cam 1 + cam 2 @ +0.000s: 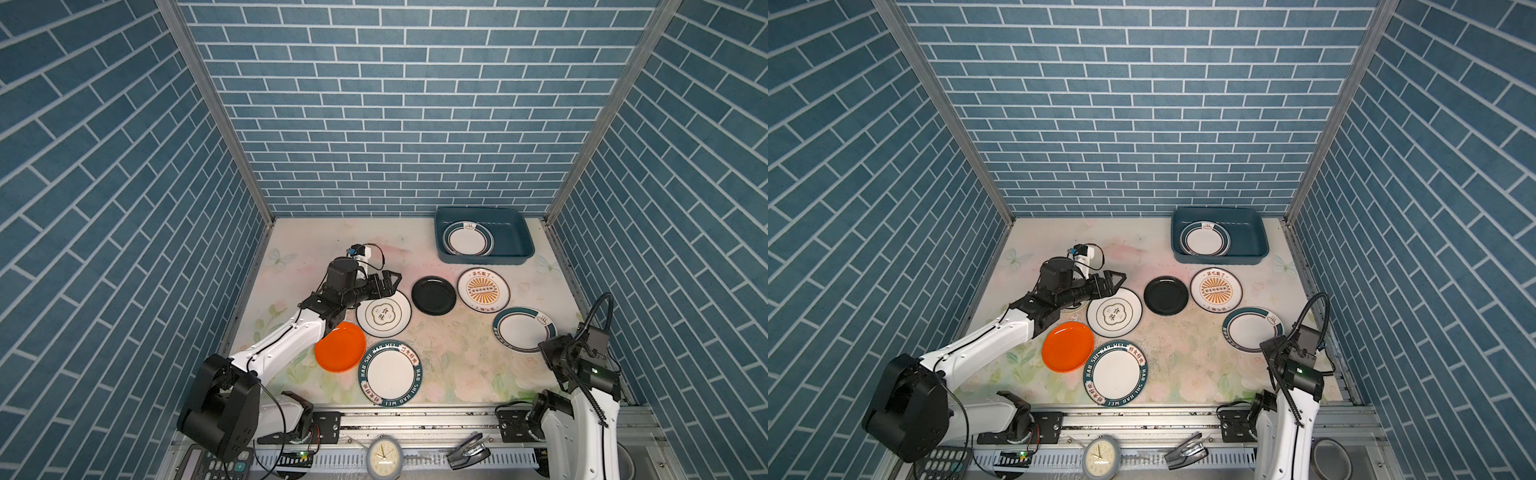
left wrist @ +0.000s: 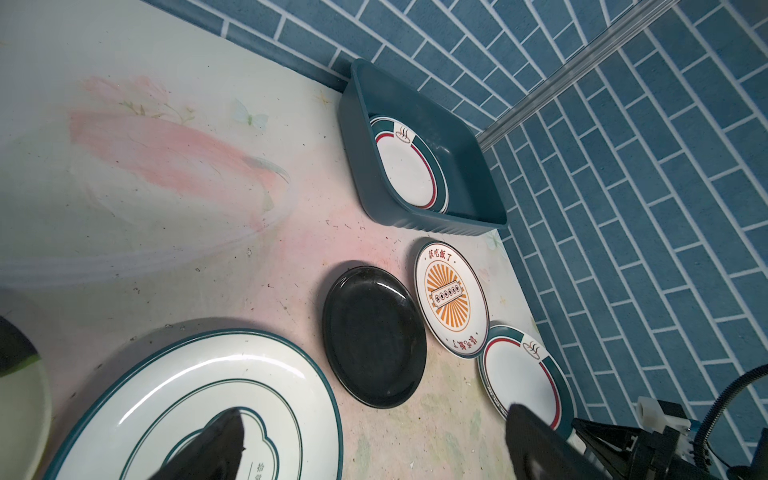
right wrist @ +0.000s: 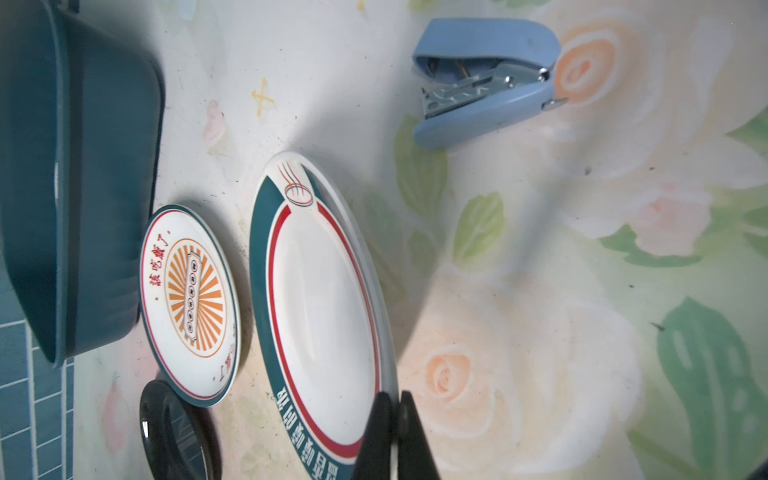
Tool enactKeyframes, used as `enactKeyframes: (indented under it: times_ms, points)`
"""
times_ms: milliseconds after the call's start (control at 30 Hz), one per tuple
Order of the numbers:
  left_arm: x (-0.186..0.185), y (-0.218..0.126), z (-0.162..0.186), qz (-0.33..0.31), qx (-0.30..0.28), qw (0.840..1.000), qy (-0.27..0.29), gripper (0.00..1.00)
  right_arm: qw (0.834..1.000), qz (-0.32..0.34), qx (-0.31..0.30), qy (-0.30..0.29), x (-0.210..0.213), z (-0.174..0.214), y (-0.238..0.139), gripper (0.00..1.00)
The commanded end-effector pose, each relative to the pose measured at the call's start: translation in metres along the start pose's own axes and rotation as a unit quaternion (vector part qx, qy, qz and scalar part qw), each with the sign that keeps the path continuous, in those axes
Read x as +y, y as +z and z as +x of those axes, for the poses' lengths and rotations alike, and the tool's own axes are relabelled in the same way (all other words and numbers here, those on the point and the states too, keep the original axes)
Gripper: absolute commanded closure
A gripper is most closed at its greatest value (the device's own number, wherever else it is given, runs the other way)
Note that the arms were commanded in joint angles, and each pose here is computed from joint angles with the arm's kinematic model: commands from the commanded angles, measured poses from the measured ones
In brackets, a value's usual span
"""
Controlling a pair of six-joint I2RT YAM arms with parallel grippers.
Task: Place the plates into the plastic bin on the countertop
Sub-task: 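Lift the upright green-rimmed plate with the right gripper toward the teal bin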
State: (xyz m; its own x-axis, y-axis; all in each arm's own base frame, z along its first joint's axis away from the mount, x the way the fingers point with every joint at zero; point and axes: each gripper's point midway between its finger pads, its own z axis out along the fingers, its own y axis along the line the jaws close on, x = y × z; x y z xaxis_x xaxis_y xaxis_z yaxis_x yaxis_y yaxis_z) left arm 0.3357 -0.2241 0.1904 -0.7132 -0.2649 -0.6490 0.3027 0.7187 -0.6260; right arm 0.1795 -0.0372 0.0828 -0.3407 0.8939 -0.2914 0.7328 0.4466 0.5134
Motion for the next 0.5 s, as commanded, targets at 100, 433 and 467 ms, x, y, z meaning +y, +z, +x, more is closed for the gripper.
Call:
enactKeyframes:
  times_ms: [100, 433, 467]
  points:
    - [-0.003, -0.004, -0.006, 0.003, -0.012, 1.0, 0.008, 0.0, 0.999, -0.032, 0.014, -0.019, 0.021, -0.001, -0.012, 1.0]
    - [-0.002, -0.006, -0.007, 0.001, -0.014, 1.0, 0.008, 0.01, 0.998, -0.049, 0.017, -0.023, 0.037, -0.008, -0.02, 1.0]
    - [-0.002, -0.006, -0.007, 0.0, -0.015, 1.0, 0.008, 0.0, 0.998, -0.051, 0.017, -0.024, 0.039, -0.009, -0.021, 1.0]
